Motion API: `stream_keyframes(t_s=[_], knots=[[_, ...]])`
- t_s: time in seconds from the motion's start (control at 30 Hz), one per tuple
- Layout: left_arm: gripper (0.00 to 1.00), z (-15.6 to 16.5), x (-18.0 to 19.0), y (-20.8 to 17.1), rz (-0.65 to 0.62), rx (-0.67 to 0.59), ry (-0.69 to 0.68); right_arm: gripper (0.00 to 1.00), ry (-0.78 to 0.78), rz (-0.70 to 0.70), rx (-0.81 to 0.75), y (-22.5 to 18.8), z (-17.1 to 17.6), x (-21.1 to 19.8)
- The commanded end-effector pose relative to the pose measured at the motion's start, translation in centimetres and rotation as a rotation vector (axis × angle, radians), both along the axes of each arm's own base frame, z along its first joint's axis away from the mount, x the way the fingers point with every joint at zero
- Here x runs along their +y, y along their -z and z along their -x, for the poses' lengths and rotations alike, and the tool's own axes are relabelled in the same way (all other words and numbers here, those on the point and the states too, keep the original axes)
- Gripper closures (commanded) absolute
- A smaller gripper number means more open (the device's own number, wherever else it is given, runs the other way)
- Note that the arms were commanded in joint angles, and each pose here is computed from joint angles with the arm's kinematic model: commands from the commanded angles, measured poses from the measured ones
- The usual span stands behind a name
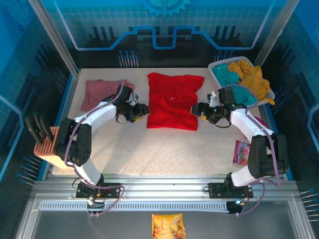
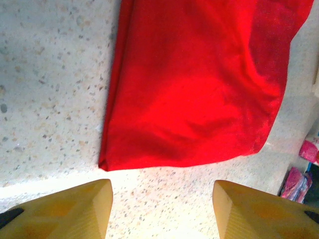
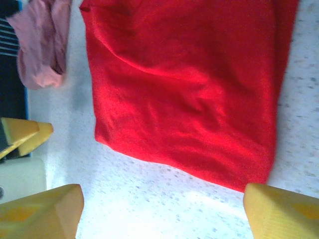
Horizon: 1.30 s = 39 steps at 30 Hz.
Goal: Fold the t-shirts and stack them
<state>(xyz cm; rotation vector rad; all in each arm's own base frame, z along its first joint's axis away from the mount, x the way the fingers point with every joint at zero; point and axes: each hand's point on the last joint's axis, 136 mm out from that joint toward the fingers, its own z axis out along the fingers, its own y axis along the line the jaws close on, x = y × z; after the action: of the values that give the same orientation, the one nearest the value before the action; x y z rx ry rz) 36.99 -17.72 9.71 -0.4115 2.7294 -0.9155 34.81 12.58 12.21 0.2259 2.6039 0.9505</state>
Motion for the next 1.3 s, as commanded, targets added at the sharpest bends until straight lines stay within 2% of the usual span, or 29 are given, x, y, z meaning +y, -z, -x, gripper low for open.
stream_keyframes(t_s=[0.0,0.1,0.27,0.57,0.97,1.27], knots=[[0.45,2.0,0.2,2.3,0.030,0.079,0.049,0.21,-0.018,0.064,0.163,3.1,2.8,-1.4],[0.47,1.9,0.1,3.1,0.075,0.090,0.043,0.22,-0.018,0.094,0.198,4.6,3.5,-1.8],[0.53,1.3,0.3,4.7,0.058,0.104,0.041,0.23,-0.005,0.100,0.208,6.4,3.7,-1.7],[0.61,1.1,-0.5,7.4,0.105,0.145,0.028,0.28,-0.015,0.098,0.247,9.2,3.1,-0.1],[0.63,0.4,-2.4,8.3,0.087,0.162,0.046,0.34,-0.027,0.096,0.268,10.1,2.0,2.0],[0.65,-0.5,-3.2,6.9,0.101,0.142,0.054,0.36,-0.031,0.107,0.222,8.1,0.6,2.1]])
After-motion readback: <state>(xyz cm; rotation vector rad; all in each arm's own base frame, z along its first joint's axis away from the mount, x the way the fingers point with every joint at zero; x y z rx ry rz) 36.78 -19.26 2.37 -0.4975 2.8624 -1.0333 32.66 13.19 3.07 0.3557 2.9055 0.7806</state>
